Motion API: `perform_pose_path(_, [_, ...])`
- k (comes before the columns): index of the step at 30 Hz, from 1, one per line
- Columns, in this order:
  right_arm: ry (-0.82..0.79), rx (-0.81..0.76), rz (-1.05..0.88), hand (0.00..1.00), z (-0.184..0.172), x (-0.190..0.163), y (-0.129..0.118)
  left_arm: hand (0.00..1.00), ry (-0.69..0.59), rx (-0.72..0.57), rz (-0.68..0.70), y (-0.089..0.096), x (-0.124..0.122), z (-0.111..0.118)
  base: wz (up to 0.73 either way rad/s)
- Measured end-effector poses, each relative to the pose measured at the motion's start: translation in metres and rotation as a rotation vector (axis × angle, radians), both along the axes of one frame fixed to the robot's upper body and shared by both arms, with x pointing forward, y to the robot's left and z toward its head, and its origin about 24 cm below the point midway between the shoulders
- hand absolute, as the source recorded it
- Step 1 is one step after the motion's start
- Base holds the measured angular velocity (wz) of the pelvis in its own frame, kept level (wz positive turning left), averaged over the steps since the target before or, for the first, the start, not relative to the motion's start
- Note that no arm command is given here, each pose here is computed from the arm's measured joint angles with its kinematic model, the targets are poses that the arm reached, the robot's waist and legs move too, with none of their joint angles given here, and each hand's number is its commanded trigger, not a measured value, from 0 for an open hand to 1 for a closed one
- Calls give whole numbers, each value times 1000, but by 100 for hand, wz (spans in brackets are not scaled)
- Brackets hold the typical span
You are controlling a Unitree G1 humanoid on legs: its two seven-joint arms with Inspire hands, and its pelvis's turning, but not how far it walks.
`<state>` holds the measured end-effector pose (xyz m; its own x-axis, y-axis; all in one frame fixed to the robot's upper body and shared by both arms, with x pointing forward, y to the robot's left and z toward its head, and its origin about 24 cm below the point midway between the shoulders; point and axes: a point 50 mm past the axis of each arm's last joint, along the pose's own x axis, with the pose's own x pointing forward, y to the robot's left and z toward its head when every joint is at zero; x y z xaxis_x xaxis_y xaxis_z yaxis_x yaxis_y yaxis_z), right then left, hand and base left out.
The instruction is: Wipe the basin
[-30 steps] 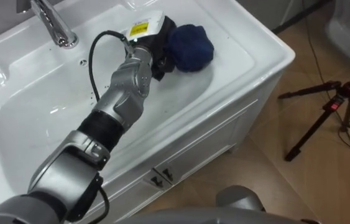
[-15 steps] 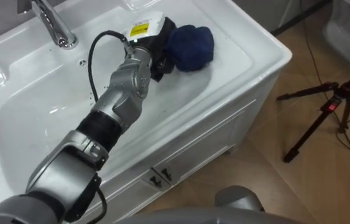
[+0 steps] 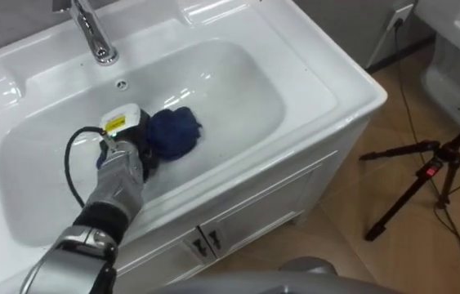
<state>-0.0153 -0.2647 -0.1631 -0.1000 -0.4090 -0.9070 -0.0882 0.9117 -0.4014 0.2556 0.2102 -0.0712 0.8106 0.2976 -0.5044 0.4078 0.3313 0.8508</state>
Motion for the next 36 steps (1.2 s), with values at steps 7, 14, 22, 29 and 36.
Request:
perform_pose_path(7, [18, -29, -48, 0, 4, -9, -9, 100, 40, 128, 44, 35, -8, 0, -3])
perform_pose_path(14, [4, -45, -86, 0, 6, -13, -13, 100, 43, 239, 46, 59, -11, 8, -4])
perform_pose_path(22, [-49, -94, -85, 0, 10, -2, -26, 100, 9, 334, 79, 84, -16, 21, -1])
perform_pose_path(29, [-66, -96, -74, 0, 10, 4, -27, 100, -74, 382, 64, 92, -11, 42, 8])
perform_pose_path(36, [-144, -91, -43, 0, 10, 31, -27, 100, -60, 396, 47, 90, -18, 37, 2])
